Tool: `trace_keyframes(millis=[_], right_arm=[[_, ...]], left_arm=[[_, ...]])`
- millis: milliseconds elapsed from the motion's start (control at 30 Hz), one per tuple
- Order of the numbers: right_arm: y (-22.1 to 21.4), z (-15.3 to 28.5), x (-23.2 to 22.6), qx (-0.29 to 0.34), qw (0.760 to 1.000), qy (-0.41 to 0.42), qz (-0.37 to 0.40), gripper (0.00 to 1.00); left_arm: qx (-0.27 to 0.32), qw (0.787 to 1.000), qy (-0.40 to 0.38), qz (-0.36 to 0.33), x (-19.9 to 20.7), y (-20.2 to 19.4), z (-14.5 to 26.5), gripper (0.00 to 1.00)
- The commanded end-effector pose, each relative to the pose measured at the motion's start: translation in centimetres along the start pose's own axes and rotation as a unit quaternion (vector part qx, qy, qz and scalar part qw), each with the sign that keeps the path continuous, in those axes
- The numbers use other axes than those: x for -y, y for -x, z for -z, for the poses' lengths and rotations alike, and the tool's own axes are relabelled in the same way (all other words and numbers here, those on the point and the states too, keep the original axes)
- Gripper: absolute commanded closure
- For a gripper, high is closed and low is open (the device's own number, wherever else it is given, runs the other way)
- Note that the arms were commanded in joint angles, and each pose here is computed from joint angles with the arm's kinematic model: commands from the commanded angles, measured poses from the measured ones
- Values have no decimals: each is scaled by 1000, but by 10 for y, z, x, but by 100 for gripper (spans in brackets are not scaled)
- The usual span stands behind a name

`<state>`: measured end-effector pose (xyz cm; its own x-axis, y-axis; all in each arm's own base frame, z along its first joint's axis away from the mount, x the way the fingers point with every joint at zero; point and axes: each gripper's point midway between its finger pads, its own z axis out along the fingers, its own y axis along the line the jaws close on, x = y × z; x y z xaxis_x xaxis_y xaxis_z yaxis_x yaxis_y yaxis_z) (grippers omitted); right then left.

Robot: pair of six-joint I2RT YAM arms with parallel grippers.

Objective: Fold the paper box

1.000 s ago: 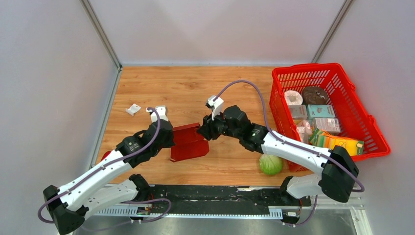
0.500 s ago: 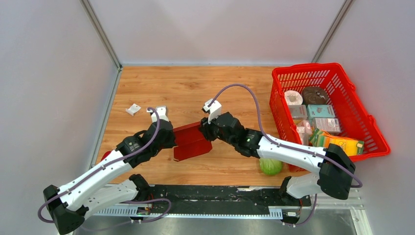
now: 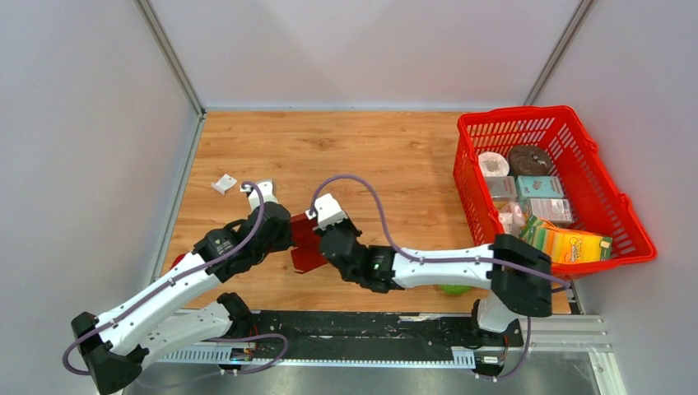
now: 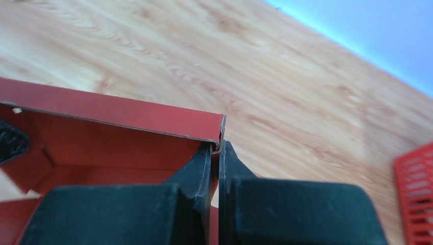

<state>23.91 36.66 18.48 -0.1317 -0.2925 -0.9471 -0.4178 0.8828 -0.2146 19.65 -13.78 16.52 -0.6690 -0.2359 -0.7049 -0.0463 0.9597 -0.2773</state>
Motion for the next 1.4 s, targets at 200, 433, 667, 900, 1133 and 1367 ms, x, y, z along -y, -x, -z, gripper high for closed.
trace_keyframes(millis=[200, 433, 667, 900, 1133, 1367], right_arm=[[24, 5, 20, 60, 987, -147, 37, 100], [28, 21, 10, 13, 999, 30, -13, 75], [32, 69, -2, -64, 974, 214, -39, 33], [34, 54, 10, -65, 978, 195, -28, 37], [36, 31, -2, -62, 983, 172, -20, 52], [37, 13, 3, -61, 991, 118, -28, 63]], left_arm=[[27, 995, -61, 73, 39, 30, 11, 100], [47, 997, -33, 57, 17, 28, 12, 100], [54, 998, 5, 25, 2, 30, 11, 100], [54, 998, 22, 9, -4, 32, 12, 100], [56, 998, 19, 12, -5, 34, 17, 100], [54, 998, 13, 16, -3, 33, 17, 100]])
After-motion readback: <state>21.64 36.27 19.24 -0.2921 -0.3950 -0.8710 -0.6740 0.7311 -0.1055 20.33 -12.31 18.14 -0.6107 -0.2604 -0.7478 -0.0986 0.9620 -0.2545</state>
